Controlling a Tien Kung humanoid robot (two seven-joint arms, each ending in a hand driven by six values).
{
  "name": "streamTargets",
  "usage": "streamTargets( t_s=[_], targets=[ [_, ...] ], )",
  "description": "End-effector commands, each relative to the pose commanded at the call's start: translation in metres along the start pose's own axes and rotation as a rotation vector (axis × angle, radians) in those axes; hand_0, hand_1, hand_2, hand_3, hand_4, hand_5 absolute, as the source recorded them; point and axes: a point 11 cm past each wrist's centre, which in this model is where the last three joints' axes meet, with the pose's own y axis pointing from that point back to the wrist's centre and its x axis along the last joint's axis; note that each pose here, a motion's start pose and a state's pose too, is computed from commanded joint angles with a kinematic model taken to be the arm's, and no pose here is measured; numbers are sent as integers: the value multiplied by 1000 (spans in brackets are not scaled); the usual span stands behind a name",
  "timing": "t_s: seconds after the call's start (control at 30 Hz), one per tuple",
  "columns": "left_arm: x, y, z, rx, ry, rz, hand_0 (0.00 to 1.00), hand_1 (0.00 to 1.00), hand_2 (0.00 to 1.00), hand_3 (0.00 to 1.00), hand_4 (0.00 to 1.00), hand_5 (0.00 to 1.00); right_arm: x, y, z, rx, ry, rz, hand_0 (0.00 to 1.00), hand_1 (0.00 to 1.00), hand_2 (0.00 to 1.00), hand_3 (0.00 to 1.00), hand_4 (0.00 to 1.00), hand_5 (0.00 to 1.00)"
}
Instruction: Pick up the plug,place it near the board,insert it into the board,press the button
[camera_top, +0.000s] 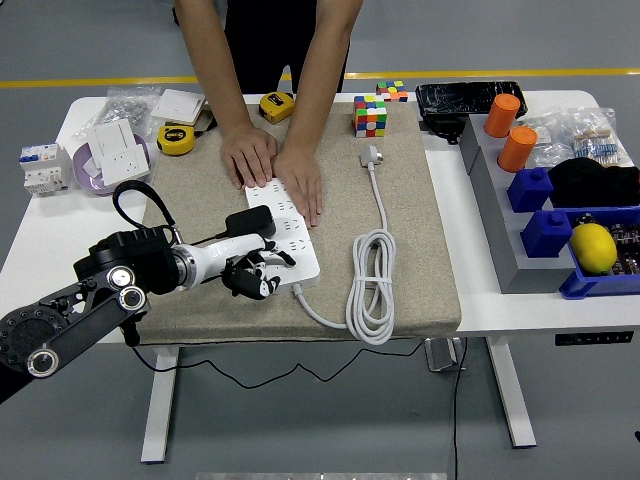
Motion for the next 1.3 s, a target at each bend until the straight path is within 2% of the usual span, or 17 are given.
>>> streamTargets(
  t_s=[0.77,0.97,1.3],
  targets=[
    [-5,-4,-7,8,19,2,118,22,183,786,404,2,1,0,1,-1,6,0,998,838,754,788,998,868],
    [-3,-5,-10,21,17,9,118,23,183,781,403,2,1,0,-2,3,3,2,998,838,754,788,998,868],
    [1,-3,-5,5,12,21,120,22,183,771,400,2,1,0,-3,4,-2,1,998,838,753,788,998,868]
  ],
)
